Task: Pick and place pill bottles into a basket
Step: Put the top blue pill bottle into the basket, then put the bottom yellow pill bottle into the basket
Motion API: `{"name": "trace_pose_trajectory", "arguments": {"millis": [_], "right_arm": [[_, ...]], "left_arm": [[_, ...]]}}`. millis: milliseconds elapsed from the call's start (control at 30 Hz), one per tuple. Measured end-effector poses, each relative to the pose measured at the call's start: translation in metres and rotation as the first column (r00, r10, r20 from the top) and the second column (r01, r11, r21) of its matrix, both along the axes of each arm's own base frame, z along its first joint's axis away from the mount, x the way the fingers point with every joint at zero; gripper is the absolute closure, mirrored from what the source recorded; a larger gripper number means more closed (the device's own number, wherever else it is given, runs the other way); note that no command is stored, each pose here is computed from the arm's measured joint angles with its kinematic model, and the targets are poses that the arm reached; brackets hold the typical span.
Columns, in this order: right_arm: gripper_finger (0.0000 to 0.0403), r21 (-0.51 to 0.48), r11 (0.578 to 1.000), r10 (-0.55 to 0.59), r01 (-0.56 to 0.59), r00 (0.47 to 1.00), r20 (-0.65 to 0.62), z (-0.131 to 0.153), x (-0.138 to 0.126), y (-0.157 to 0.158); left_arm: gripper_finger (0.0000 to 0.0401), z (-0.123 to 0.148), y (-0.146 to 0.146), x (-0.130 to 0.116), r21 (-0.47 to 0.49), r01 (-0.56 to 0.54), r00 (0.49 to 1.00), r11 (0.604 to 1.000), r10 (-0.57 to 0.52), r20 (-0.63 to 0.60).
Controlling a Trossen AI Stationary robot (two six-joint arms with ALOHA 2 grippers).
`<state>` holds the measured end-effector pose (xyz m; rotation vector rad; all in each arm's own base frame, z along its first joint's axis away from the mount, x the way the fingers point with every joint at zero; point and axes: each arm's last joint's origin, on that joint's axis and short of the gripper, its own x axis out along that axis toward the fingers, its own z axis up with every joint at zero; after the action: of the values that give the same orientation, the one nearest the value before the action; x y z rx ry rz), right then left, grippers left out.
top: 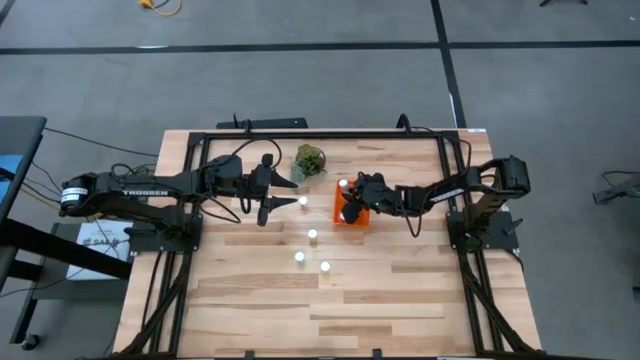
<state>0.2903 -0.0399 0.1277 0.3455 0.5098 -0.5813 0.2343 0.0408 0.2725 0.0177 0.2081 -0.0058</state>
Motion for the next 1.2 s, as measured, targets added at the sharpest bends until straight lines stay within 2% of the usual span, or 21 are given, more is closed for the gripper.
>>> {"name": "trace_pose_trajectory", "arguments": {"millis": [467,833,1200], "right_arm": [[0.0302,-0.007,1.000,0.010,-0.010,1.000,-0.001,0.0003,0.0003,0.0002],[0.0247,-0.007,1.000,0.013,-0.014,1.000,-0.001,0.0003,0.0003,0.0002],[0.0247,-0.009,1.000,0.013,-0.013,1.000,-0.002,0.0003,0.0003,0.0003]], "left_arm": [[0.0225,-0.0001,0.0000,0.0001,0.000,0.000,1.000,1.000,0.000,0.000],[0.0225,-0.0001,0.0000,0.0001,0.000,0.000,1.000,1.000,0.000,0.000],[0.0225,-0.0001,0.0000,0.0000,0.000,0.000,1.000,1.000,0.000,0.000]]}}
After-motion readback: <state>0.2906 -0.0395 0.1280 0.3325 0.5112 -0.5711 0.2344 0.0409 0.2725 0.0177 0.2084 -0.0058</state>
